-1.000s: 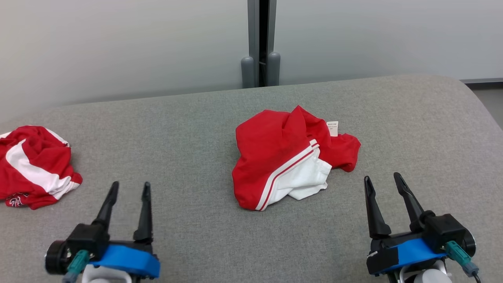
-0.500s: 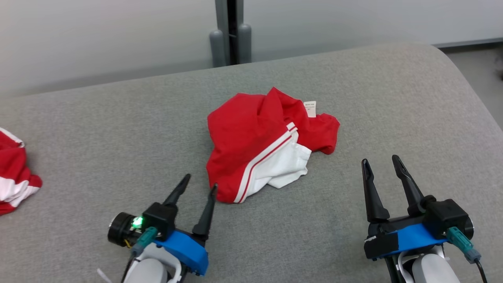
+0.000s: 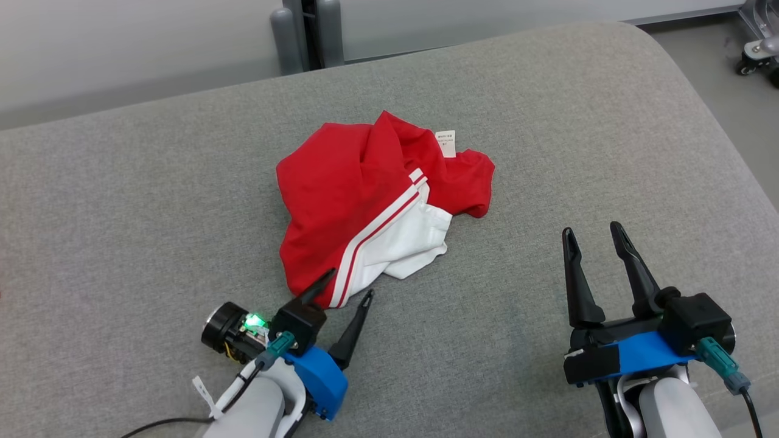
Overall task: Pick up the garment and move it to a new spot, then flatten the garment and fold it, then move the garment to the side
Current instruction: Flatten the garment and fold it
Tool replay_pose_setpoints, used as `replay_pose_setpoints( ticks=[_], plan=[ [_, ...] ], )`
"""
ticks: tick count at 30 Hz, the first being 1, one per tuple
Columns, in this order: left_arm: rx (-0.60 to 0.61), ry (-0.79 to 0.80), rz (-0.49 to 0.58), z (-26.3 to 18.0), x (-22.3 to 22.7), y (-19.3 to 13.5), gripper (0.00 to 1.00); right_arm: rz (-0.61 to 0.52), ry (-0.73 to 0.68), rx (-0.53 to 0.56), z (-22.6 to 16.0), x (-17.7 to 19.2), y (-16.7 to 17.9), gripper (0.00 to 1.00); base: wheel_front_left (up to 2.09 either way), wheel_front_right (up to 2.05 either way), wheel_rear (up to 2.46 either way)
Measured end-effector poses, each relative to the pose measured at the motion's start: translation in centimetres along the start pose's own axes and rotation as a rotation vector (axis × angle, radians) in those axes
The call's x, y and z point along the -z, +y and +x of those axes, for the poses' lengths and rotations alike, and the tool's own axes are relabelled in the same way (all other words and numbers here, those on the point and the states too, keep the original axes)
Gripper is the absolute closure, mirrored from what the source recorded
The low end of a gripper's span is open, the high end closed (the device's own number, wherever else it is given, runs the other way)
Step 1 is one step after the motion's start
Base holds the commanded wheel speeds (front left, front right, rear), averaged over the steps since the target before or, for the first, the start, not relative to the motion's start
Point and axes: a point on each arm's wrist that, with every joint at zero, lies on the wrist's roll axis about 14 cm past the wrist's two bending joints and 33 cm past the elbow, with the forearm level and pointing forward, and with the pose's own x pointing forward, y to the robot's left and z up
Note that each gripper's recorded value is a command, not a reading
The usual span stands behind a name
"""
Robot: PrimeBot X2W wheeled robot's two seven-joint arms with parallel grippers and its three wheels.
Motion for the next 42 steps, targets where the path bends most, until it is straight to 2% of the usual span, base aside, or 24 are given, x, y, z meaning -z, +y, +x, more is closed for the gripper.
replay_pose_setpoints(
  ticks=[7, 8, 9, 10, 16, 23, 35, 42],
  plan=[
    [0.019, 0.109, 0.033, 0.5, 2.9, 0.4, 0.0, 0.001, 0.008, 0.013, 0.1, 0.3, -0.4, 0.0, 0.0, 0.0, 0.0],
    [0.02, 0.116, 0.034, 0.6, 3.1, 0.5, 0.13, 0.001, 0.009, 0.013, 0.1, 0.3, -0.5, 0.0, 0.0, 0.0, 0.0],
    [0.022, 0.123, 0.036, 0.7, 3.3, 0.5, 0.65, 0.0, 0.01, 0.014, 0.1, 0.3, -0.5, 0.0, 0.0, 0.0, 0.0],
    [0.023, 0.127, 0.038, 0.8, 3.3, 0.6, 1.0, 0.001, 0.01, 0.015, 0.1, 0.4, -0.5, 0.0, 0.0, 0.0, 0.0],
    [0.013, 0.117, 0.029, 0.9, 2.9, 0.9, 1.0, 0.002, 0.007, 0.017, 0.3, 0.3, -0.6, 0.0, 0.0, 0.0, 0.0],
    [-0.061, 0.025, 0.004, -0.2, 0.1, 2.6, 1.0, 0.01, 0.0, -0.007, 0.6, 0.2, 0.3, 0.0, 0.0, 0.0, 0.0],
    [-0.36, -0.028, 0.013, -9.4, -0.5, 10.4, 1.0, 0.038, -0.011, -0.114, 1.1, 0.0, 4.2, 0.0, 0.0, 0.0, 0.0],
    [-0.528, 0.009, 0.005, -15.5, 1.2, 13.9, 1.0, 0.042, -0.018, -0.159, 1.3, -0.2, 5.9, 0.0, 0.0, 0.0, 0.0]
  ],
)
